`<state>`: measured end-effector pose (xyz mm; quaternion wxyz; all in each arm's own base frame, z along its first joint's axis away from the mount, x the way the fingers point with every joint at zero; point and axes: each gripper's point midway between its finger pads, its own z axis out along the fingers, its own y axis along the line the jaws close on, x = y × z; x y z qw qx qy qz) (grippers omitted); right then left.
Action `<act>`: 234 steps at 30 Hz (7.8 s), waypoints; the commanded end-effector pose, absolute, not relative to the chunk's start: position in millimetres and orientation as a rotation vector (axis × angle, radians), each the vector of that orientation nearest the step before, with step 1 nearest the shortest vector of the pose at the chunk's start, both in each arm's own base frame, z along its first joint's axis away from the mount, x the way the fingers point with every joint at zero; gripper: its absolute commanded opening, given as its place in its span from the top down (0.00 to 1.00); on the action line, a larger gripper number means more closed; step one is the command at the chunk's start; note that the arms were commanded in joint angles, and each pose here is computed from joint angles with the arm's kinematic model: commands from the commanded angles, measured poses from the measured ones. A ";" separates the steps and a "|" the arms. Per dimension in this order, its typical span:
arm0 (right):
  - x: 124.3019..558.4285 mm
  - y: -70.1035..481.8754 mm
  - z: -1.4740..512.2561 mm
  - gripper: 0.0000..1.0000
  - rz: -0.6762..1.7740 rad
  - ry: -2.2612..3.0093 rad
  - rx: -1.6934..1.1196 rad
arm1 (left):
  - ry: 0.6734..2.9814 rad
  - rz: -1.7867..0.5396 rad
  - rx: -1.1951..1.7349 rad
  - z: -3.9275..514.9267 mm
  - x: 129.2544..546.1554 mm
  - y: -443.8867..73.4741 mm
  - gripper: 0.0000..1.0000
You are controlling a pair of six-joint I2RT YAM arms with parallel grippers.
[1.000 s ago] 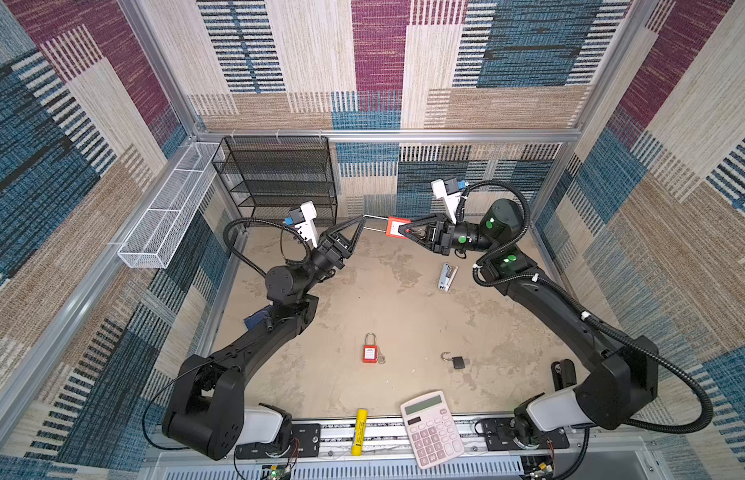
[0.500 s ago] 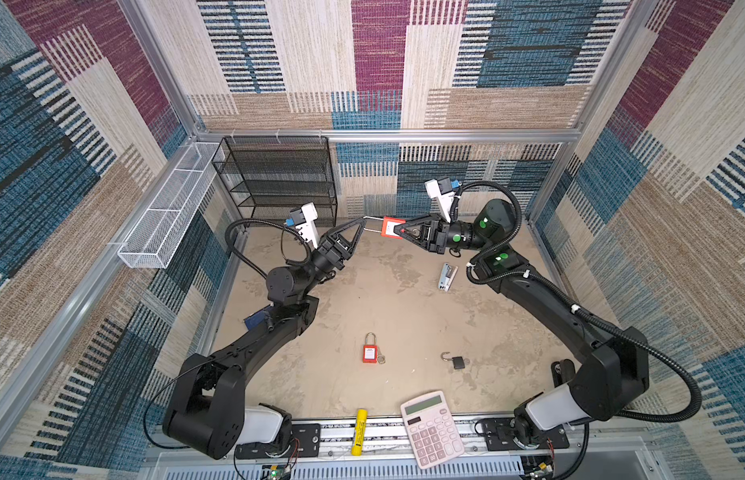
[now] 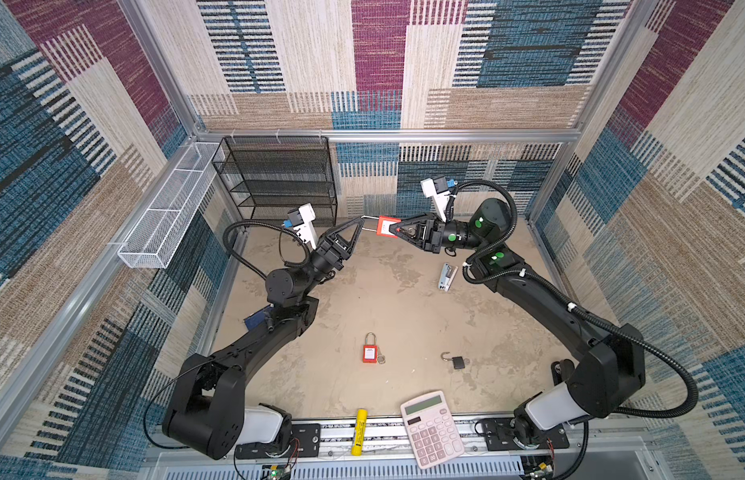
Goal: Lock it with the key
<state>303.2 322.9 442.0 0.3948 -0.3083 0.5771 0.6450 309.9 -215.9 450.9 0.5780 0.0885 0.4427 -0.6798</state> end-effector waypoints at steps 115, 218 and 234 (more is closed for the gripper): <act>300.0 319.0 449.2 0.87 1.615 1.453 -0.787 | 1.013 -1.628 0.302 456.4 296.7 -234.1 1.00; 336.2 228.9 396.5 1.00 1.262 1.643 -0.507 | 1.722 -1.317 0.543 320.7 307.1 -240.4 1.00; 343.7 196.2 389.1 1.00 1.052 1.712 -0.418 | 2.433 -1.411 0.714 134.9 225.5 -281.6 1.00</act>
